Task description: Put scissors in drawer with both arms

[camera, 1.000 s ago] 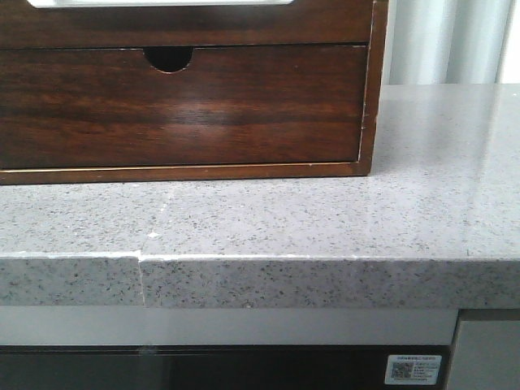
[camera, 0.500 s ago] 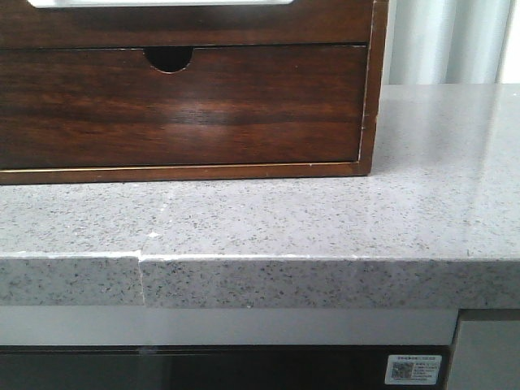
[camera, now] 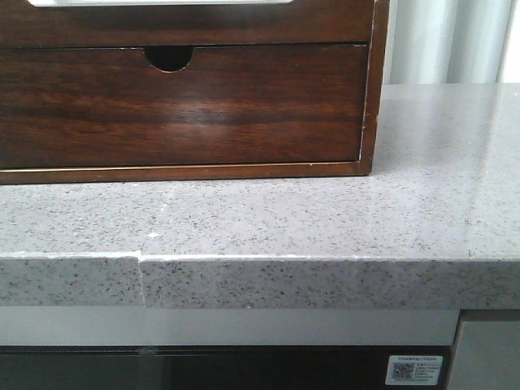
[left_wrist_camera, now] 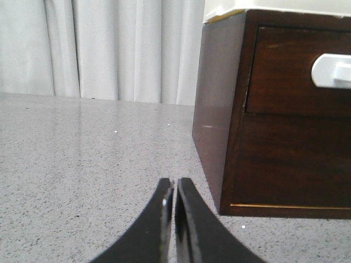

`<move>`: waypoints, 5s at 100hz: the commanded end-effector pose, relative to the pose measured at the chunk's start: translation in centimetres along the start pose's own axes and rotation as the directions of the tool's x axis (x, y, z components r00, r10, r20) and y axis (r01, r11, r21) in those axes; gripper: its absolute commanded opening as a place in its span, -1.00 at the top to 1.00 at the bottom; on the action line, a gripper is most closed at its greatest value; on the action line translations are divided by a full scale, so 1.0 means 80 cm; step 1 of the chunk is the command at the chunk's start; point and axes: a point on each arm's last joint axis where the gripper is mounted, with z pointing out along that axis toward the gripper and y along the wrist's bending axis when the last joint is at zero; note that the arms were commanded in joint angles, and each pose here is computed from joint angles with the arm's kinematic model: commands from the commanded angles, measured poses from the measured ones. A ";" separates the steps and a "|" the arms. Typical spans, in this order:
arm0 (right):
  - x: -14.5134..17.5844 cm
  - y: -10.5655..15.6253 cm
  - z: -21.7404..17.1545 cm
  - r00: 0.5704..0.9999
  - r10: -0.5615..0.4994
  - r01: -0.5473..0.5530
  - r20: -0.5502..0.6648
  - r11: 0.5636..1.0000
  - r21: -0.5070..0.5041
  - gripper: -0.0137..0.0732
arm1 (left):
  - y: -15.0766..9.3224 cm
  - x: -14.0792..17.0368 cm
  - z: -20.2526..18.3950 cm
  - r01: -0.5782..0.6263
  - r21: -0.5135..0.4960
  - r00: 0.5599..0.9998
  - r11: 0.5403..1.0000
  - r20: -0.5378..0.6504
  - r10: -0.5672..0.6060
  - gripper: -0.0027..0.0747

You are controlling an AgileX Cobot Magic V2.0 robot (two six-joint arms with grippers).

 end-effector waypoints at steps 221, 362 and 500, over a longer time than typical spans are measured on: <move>-0.148 0.000 0.051 0.980 -0.039 0.040 -0.195 0.999 0.004 -0.65 | -0.031 -0.150 0.036 0.524 0.113 0.849 0.844 -0.147 -0.507 -0.25; -0.146 0.001 0.052 0.981 -0.016 0.016 -0.195 1.000 0.000 -0.65 | -0.086 -0.118 0.218 0.933 0.099 0.315 0.347 -0.689 -0.653 -0.20; -0.146 0.001 0.052 0.981 -0.016 0.016 -0.195 1.000 0.000 -0.65 | -0.100 -0.097 0.253 0.942 0.204 0.319 0.266 -0.791 -0.522 0.69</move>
